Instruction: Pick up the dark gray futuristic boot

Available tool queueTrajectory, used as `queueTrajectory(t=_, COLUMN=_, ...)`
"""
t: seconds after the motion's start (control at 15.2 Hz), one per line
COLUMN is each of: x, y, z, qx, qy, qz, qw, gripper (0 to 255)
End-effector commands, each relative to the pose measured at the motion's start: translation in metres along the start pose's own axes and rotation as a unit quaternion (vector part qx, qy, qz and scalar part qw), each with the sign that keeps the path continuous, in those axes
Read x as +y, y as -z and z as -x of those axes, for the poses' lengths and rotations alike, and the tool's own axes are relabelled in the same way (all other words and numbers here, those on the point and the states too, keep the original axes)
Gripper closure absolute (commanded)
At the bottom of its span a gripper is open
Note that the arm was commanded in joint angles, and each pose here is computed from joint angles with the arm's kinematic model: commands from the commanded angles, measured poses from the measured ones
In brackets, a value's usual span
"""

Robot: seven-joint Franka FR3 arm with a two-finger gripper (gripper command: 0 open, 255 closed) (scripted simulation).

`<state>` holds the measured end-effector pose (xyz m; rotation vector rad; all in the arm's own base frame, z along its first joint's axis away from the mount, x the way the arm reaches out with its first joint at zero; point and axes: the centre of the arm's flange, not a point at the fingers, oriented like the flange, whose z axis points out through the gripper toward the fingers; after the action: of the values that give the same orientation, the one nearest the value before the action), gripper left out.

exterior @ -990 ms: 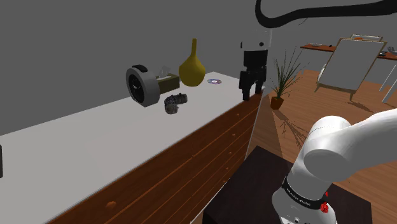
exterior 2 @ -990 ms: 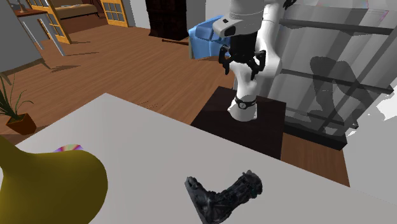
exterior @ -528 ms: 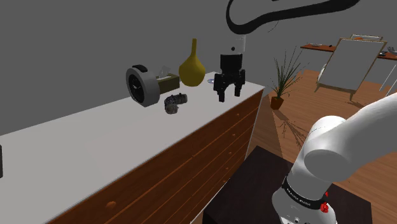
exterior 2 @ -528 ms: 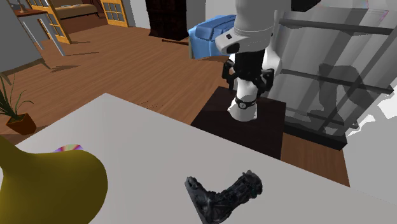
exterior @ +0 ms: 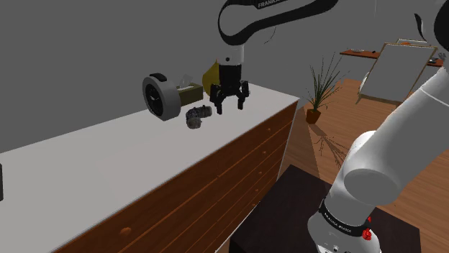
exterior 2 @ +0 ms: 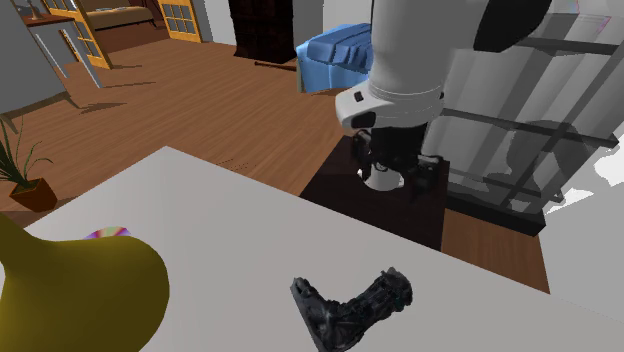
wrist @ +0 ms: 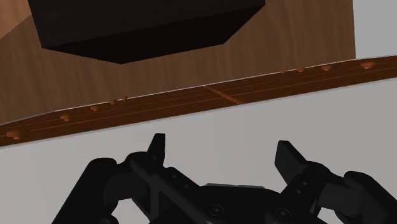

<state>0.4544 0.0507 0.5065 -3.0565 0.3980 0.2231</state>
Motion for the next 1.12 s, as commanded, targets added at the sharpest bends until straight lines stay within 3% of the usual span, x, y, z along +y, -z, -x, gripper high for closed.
queueTrajectory(t=0.0, x=-0.014, y=-0.002, z=-0.021, qx=0.002, qy=-0.015, qz=-0.003, qw=0.9999, gripper=0)
queueTrajectory(t=0.79, x=-0.077, y=-0.013, z=-0.157, qx=0.014, qy=-0.097, qz=-0.017, qw=0.9951, gripper=0)
queueTrajectory(t=1.06, x=-0.076, y=-0.034, z=-0.160, qx=0.014, qy=-0.097, qz=-0.017, qw=0.9951, gripper=0)
